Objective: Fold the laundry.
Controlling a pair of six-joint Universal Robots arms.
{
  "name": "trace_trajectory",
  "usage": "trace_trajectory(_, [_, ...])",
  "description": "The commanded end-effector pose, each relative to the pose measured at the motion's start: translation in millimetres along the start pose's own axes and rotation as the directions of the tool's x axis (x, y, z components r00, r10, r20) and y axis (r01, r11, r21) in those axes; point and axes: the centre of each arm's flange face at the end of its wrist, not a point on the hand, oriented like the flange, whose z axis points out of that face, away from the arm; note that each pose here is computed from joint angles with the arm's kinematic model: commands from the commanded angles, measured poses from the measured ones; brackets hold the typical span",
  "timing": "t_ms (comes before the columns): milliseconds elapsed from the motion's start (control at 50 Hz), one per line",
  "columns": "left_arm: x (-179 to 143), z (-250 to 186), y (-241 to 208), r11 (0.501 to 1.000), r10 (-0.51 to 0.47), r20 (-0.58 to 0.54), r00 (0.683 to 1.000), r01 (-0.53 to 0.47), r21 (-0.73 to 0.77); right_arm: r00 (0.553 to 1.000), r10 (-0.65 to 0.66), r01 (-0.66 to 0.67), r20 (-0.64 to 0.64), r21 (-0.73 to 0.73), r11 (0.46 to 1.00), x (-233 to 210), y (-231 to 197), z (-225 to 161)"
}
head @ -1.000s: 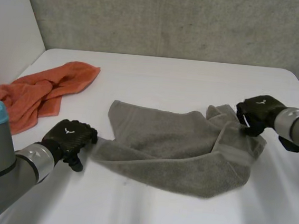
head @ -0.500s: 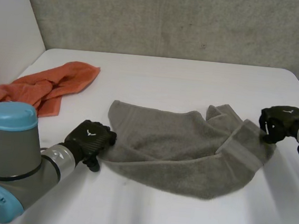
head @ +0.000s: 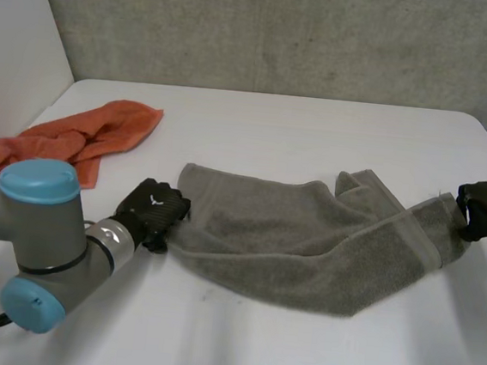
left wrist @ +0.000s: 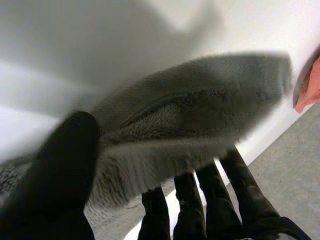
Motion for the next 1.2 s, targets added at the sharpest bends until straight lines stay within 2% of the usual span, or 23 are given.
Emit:
trace_trajectory(20, [-6, 10, -3, 1.0, 0.002, 0.015, 1.0, -0.002, 0.01, 0.999, -0.029, 0.029, 0.031, 0.004, 1.0, -3, -1, -9])
trace_trajectory(100, [-14, 7, -13, 0.999, 0.003, 0.039, 0.999, -0.004, 0.034, 0.987, -0.156, 0.156, 0.026, -0.007, 0.988, 8, -7, -30])
trace_trajectory(200, [-26, -8, -40, 0.994, 0.01, 0.078, 0.997, -0.018, 0.105, 0.931, -0.348, 0.361, 0.108, -0.136, 0.923, 19, 5, -59])
trace_trajectory(380, [-28, -18, -56, 0.988, 0.019, 0.093, 0.995, -0.033, 0.149, 0.942, -0.334, 0.334, 0.042, -0.004, 0.942, 17, -14, -68])
trace_trajectory(640, [-29, -19, -58, 0.989, 0.016, 0.093, 0.996, -0.03, 0.147, 0.951, -0.282, 0.282, 0.13, 0.023, 0.959, -29, -13, -104])
trace_trajectory(780, [-29, -21, -59, 0.988, 0.018, 0.094, 0.995, -0.032, 0.15, 0.947, -0.309, 0.3, 0.094, 0.095, 0.949, -43, -22, -88])
trace_trajectory(880, [-31, -24, -63, 0.988, 0.018, 0.095, 0.995, -0.032, 0.15, 0.933, -0.329, 0.325, 0.148, 0.056, 0.944, -62, -16, -50])
trace_trajectory(1040, [-31, -26, -63, 0.989, 0.017, 0.092, 0.996, -0.031, 0.148, 0.918, -0.388, 0.393, 0.079, -0.052, 0.918, -56, -14, -1])
trace_trajectory(1200, [-32, -22, -62, 0.989, 0.018, 0.095, 0.995, -0.032, 0.147, 0.899, -0.418, 0.433, 0.128, -0.126, 0.893, -56, -5, 23])
